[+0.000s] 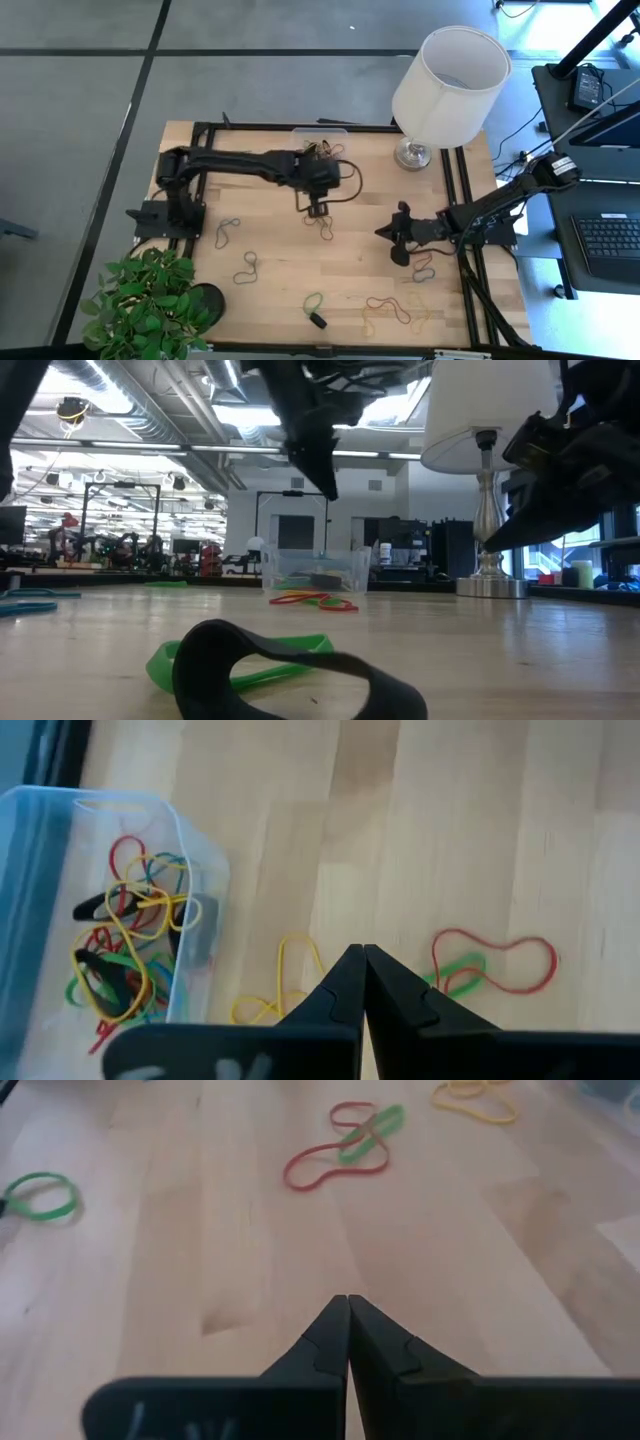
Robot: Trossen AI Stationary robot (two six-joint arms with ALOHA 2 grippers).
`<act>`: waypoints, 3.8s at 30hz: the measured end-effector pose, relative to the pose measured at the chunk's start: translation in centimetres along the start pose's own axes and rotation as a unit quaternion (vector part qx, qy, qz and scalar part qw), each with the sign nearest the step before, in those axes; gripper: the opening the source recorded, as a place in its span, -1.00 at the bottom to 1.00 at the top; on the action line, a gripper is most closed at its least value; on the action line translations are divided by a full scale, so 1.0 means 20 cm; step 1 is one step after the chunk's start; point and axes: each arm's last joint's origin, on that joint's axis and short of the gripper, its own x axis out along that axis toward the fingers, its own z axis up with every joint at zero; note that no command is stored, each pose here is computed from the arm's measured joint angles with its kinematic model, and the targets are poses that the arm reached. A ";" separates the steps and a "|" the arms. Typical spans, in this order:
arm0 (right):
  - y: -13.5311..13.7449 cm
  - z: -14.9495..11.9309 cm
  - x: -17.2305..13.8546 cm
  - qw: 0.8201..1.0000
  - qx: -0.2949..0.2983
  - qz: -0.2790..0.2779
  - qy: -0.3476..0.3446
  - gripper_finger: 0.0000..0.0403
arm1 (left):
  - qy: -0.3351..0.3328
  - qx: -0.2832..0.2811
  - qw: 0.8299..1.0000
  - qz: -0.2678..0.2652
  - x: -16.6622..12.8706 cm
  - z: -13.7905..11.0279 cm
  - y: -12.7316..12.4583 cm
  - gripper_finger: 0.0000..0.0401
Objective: Pick and place rubber bands into bin
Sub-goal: Put the red rubber band into the transparent bin
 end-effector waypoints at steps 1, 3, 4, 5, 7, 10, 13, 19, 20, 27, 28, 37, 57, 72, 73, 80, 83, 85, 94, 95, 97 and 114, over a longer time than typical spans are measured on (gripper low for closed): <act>0.01 0.00 0.00 1.000 -0.001 0.003 0.000 -0.94 | -0.012 0.002 1.000 -0.002 0.00 -0.03 0.00 -0.99; 0.01 -0.01 -0.01 1.000 0.005 0.007 0.001 -0.94 | -0.036 0.004 0.999 -0.004 -0.01 -0.11 0.01 -1.00; 0.01 -0.01 -0.01 1.000 0.010 0.007 0.001 -0.94 | -0.055 0.006 0.998 -0.005 -0.02 -0.14 0.01 -1.00; 0.01 -0.01 -0.01 1.000 0.016 0.008 0.001 -0.94 | -0.071 0.009 0.997 -0.007 -0.03 -0.17 0.02 -1.00; 0.02 0.00 -0.01 0.999 0.030 0.011 0.001 -0.94 | -0.104 0.017 0.994 -0.009 -0.06 -0.24 0.04 -0.99; 0.02 0.00 -0.01 0.999 0.034 0.012 0.000 -0.94 | -0.143 0.025 0.989 -0.010 -0.10 -0.32 0.06 -0.99; 0.01 0.01 0.00 1.000 -0.003 0.011 -0.010 -0.94 | -0.175 0.027 0.984 -0.006 -0.14 -0.39 0.07 -0.99; 0.04 0.11 0.01 1.000 -0.006 0.002 -0.012 -0.96 | -0.209 0.049 0.977 -0.016 -0.17 -0.50 0.06 -0.97; 0.05 0.13 0.01 1.000 -0.007 -0.004 0.003 -0.97 | -0.220 0.054 0.974 -0.018 -0.17 -0.51 0.05 -0.97; 0.13 0.30 -0.07 0.982 0.031 -0.090 0.160 -0.99 | -0.268 0.043 0.962 -0.005 -0.17 -0.61 0.08 -0.99; 0.15 0.32 -0.09 0.980 0.034 -0.097 0.173 -0.99 | -0.274 0.044 0.961 -0.005 -0.17 -0.63 0.09 -0.99; 0.36 0.39 -0.11 0.948 0.071 -0.087 0.296 -0.99 | -0.283 0.044 0.958 0.014 -0.11 -0.71 0.13 -0.99; 0.65 0.12 0.09 0.900 0.115 -0.067 0.414 -0.49 | -0.253 -0.003 0.967 0.026 -0.04 -0.83 0.16 -0.99; 0.79 0.00 0.10 0.888 0.174 -0.045 0.424 -0.45 | -0.250 -0.012 0.968 0.009 -0.04 -0.83 0.15 -0.98; 0.79 -0.01 0.10 0.887 0.173 -0.047 0.425 -0.45 | -0.250 -0.012 0.968 0.009 -0.04 -0.83 0.15 -0.98; 0.80 -0.08 0.16 0.885 0.160 -0.065 0.433 -0.45 | -0.250 -0.011 0.968 0.009 -0.04 -0.83 0.15 -0.99; 0.80 -0.10 0.17 0.885 0.151 -0.071 0.435 -0.51 | -0.250 -0.007 0.968 0.010 -0.04 -0.83 0.15 -0.99; 0.80 -0.10 0.17 0.884 0.149 -0.075 0.437 -0.63 | -0.250 -0.001 0.968 0.012 -0.04 -0.83 0.15 -0.99; 0.79 -0.09 0.17 0.890 0.144 -0.094 0.423 -0.98 | -0.245 0.006 0.969 0.017 -0.04 -0.83 0.15 -0.99; 0.80 -0.08 0.16 0.889 0.141 -0.099 0.423 -0.98 | -0.245 0.005 0.969 0.017 -0.04 -0.83 0.15 -0.99; 0.81 -0.03 0.14 0.892 0.130 -0.111 0.418 -0.98 | -0.246 0.005 0.969 0.017 -0.04 -0.83 0.15 -0.99; 0.66 0.40 0.14 0.911 0.017 -0.217 0.349 -1.00 | -0.246 -0.009 0.969 0.013 -0.04 -0.83 0.15 -0.97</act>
